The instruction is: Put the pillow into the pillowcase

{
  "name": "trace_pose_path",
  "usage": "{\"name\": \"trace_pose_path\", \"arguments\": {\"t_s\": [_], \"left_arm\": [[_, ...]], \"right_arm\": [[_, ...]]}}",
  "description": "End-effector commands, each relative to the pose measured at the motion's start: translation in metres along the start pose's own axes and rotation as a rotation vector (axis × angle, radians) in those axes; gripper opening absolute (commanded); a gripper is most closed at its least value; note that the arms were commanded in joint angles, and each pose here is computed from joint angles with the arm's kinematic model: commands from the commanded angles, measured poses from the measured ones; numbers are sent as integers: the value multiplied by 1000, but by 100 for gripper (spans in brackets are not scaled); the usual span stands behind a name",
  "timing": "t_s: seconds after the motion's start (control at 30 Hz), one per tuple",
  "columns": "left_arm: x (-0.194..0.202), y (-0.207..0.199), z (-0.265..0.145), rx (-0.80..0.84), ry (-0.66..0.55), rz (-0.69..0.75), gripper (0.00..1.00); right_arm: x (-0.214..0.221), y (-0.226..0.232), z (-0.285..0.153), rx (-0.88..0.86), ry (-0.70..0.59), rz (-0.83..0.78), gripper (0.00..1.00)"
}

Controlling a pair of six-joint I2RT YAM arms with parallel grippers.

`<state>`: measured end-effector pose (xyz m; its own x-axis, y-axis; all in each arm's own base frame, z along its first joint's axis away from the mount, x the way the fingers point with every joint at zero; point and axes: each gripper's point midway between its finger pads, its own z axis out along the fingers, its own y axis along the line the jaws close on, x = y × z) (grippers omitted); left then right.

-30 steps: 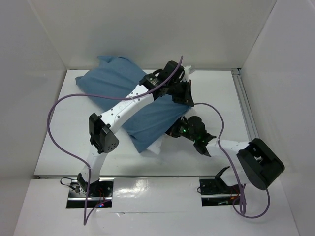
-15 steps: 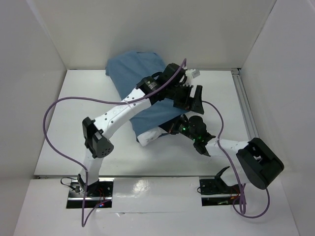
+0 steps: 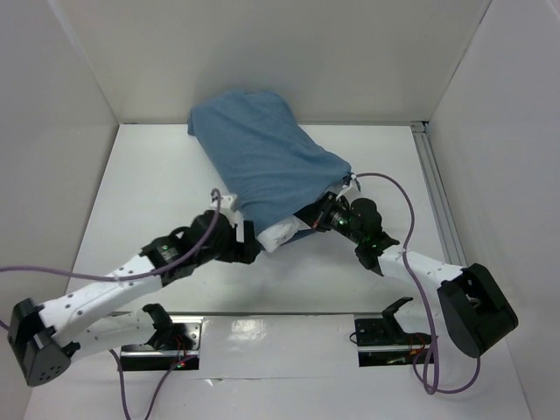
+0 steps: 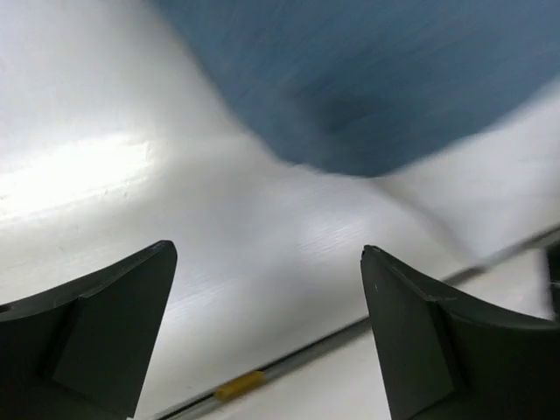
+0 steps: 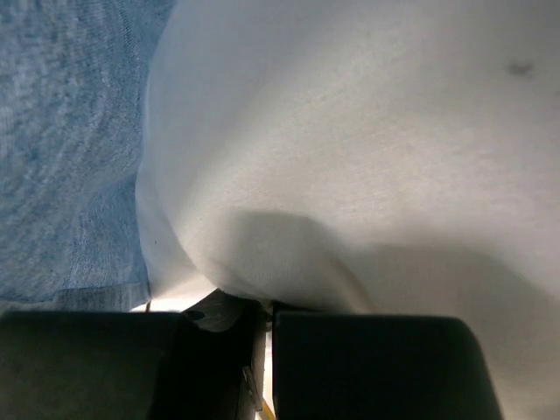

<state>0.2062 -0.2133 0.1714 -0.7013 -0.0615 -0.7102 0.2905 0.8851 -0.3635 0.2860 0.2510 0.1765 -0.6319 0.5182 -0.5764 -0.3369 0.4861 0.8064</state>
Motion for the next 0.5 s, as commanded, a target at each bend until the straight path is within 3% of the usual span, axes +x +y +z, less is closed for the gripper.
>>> {"name": "trace_pose_path", "arguments": {"t_s": [0.0,0.1,0.17,0.33,0.47], "left_arm": [[2,1,36,-12,-96,-61,100],[21,13,57,-73,-79,-25,98],[27,18,67,-79,-91,-27,90],[22,5,80,13,-152,-69,93],[26,14,92,-11,-137,-103,93]], "right_arm": [[-51,27,10,-64,-132,-64,0],[-55,27,11,-66,-135,-65,0],[-58,31,12,-73,-140,-68,0],[-64,31,12,-59,-143,-86,0],[-65,32,12,-59,-143,-86,0]]}}
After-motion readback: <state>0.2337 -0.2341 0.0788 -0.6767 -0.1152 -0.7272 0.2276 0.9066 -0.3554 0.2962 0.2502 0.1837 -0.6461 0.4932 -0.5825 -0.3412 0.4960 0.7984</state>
